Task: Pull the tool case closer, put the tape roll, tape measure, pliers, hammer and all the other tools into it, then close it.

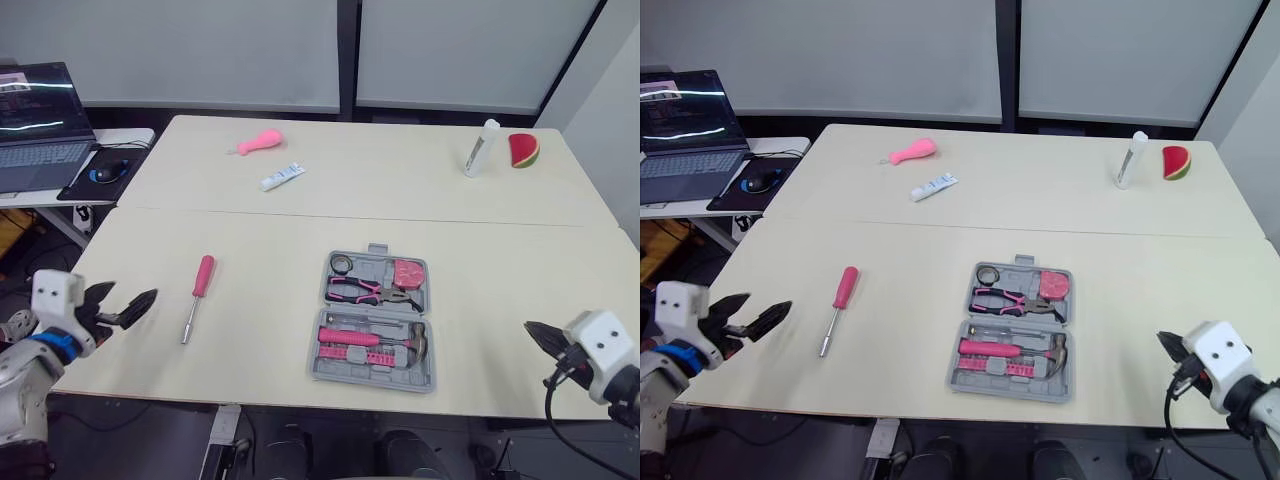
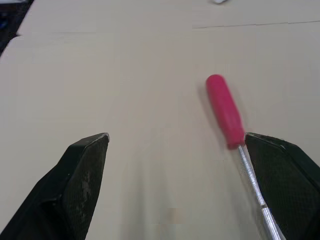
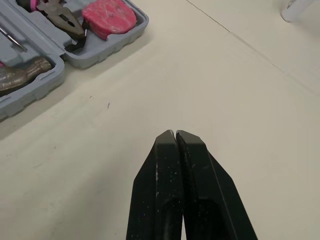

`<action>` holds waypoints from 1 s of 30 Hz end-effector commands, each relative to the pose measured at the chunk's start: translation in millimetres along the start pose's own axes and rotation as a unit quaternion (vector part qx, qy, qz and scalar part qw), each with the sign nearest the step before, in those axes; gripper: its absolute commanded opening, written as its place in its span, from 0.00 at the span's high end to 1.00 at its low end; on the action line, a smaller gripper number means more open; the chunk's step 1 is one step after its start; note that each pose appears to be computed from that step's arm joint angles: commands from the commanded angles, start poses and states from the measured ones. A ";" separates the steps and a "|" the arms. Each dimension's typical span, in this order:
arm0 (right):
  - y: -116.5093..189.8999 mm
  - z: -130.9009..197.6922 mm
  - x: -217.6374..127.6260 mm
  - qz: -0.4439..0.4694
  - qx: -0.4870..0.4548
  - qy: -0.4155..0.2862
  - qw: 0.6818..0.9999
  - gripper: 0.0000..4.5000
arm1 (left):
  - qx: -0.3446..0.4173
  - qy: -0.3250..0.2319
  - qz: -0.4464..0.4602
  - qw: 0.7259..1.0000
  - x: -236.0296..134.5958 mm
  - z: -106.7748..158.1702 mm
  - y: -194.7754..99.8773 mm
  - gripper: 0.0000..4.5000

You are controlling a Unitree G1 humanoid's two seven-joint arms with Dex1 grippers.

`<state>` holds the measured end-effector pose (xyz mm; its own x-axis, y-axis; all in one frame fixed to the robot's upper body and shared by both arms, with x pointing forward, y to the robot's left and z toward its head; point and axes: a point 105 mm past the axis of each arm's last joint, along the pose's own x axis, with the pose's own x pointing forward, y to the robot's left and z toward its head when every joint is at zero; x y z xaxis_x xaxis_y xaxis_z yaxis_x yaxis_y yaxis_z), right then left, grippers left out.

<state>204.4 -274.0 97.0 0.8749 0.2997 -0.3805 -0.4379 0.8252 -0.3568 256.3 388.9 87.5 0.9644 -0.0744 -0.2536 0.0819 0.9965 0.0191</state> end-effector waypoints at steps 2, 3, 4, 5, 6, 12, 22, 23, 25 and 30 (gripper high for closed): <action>4.6 -0.6 -6.1 0.015 0.012 -0.017 1.000 0.90 | -0.026 0.008 0.032 0.999 -21.2 -14.3 11.5 0.00; 6.3 -2.6 -6.4 0.021 0.014 -0.015 1.000 0.87 | -0.029 0.012 0.033 0.999 -23.6 -17.7 11.4 0.00; 8.3 -5.3 -6.7 0.027 0.017 -0.012 0.999 0.82 | -0.029 0.020 0.032 0.999 -27.4 -23.4 10.2 0.00; 9.7 -6.7 -6.6 0.033 0.020 -0.010 0.999 0.78 | -0.034 0.026 0.033 0.999 -30.8 -28.1 8.9 0.00; 10.7 -7.6 -6.6 0.038 0.023 -0.009 0.999 0.74 | -0.037 0.029 0.034 0.998 -33.5 -31.5 7.8 0.00; 14.5 -11.1 -5.7 0.063 0.013 0.000 0.998 0.45 | -0.047 0.033 0.035 0.998 -38.9 -37.1 2.2 0.00; 12.5 -1.3 -2.2 0.077 0.002 -0.008 0.997 0.01 | -0.052 0.031 0.035 0.998 -40.7 -36.9 -2.7 0.00; 12.0 1.5 -2.2 0.079 -0.001 -0.011 0.997 0.01 | -0.052 0.031 0.034 0.998 -40.3 -36.5 -3.6 0.00; 12.6 11.9 -0.9 0.088 -0.009 -0.024 0.996 0.01 | -0.052 0.030 0.031 0.998 -38.8 -35.1 -5.5 0.00; 29.9 66.5 11.3 0.164 -0.047 -0.080 0.982 0.01 | -0.053 0.023 0.015 0.998 -30.4 -26.6 -14.9 0.00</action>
<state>216.0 -234.1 124.6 0.7461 0.5485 -0.3775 -0.6606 0.6811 -0.3158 214.5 380.3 57.7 0.9408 -0.0378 -0.3367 0.0124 0.9969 -0.0773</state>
